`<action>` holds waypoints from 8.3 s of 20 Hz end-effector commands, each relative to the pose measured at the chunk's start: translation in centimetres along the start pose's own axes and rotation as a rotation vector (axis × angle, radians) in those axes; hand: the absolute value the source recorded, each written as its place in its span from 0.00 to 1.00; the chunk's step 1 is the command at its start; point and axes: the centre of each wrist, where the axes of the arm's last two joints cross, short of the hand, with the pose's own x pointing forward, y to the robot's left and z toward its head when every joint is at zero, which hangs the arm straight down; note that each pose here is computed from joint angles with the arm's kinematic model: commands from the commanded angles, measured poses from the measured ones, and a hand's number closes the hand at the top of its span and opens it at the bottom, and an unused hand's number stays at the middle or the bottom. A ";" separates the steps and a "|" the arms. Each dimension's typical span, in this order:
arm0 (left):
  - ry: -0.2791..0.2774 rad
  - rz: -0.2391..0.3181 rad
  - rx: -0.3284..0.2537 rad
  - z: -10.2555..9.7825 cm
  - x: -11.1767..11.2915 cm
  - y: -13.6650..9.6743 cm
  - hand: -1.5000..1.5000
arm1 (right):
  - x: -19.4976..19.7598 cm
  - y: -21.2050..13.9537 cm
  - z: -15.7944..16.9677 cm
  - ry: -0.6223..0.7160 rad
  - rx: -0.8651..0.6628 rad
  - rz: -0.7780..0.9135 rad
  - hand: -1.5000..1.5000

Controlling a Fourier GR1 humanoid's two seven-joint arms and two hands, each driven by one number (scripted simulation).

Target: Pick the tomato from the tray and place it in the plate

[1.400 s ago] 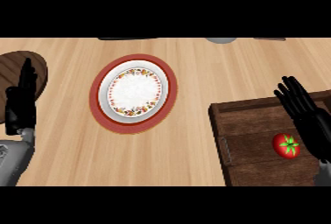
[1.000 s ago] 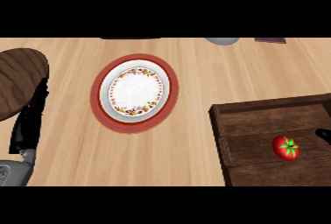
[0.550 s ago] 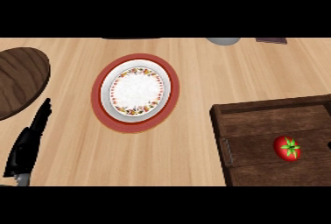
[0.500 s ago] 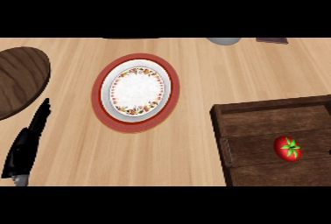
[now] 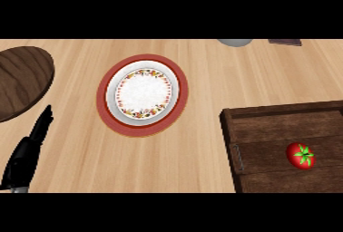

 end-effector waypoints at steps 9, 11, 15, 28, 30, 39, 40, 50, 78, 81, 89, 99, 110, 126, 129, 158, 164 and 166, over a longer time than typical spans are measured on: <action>-0.005 0.006 -0.021 -0.3 -0.3 -0.8 0.50 | 4.0 -2.0 -5.7 0.300 0.206 0.353 0.00; -0.017 -0.001 -0.029 1.3 0.4 -0.2 0.50 | 3.4 -2.5 -6.4 0.351 0.268 0.372 0.00; -0.002 0.002 -0.018 -0.1 -0.8 1.1 0.50 | 3.2 0.2 -6.5 0.406 0.345 0.421 0.00; 0.002 0.001 0.000 0.1 0.3 -1.8 0.50 | -3.9 0.3 -8.6 0.510 0.565 0.576 0.00; -0.013 0.000 -0.003 1.0 -0.2 1.3 0.50 | -4.9 0.6 -7.8 0.515 0.572 0.561 0.00; -0.005 0.003 0.014 -1.0 -1.1 0.3 0.50 | -5.4 1.4 -10.9 0.550 0.650 0.560 0.00; -0.021 -0.009 -0.001 -0.6 0.5 0.6 0.50 | -8.2 3.4 -11.2 0.551 0.658 0.567 0.00; 0.002 -0.008 -0.018 0.7 -0.7 -0.5 0.50 | -9.5 4.3 -9.5 0.546 0.669 0.573 0.00; -0.112 0.005 -0.116 -2.8 2.7 -3.0 0.50 | -0.5 14.9 -23.6 -0.293 0.750 1.061 1.00; -0.082 0.014 -0.099 -2.9 2.2 -2.7 0.50 | 0.9 16.2 -25.1 -0.435 0.680 1.018 1.00; -0.032 0.001 -0.079 -1.2 0.4 -1.9 0.50 | 3.7 22.2 -26.1 -0.726 0.778 0.642 1.00; -0.009 0.000 -0.025 1.0 -0.5 0.0 0.50 | 8.8 30.3 -23.1 -0.796 0.999 0.477 1.00; -0.018 0.007 -0.021 -2.2 0.1 -0.3 0.50 | 7.8 40.6 -14.7 -0.669 1.156 0.525 1.00; -0.062 0.011 -0.093 -1.3 0.6 -2.3 0.50 | 1.0 42.3 -11.9 -0.308 1.179 0.565 0.00; -0.051 0.004 -0.081 -2.8 1.8 -1.2 0.50 | 1.5 43.0 -10.5 -0.309 1.190 0.619 0.00; -0.070 -0.004 -0.039 -0.9 0.5 -0.6 0.50 | -2.8 28.4 -25.7 -0.200 0.831 -0.089 0.00; -0.064 -0.008 -0.059 -1.5 1.6 -0.3 0.50 | -4.0 24.3 -27.5 -0.225 0.824 -0.090 0.00; -0.062 0.012 -0.060 -1.9 0.9 -1.1 0.50 | -3.8 23.8 -27.9 -0.237 0.822 -0.078 0.00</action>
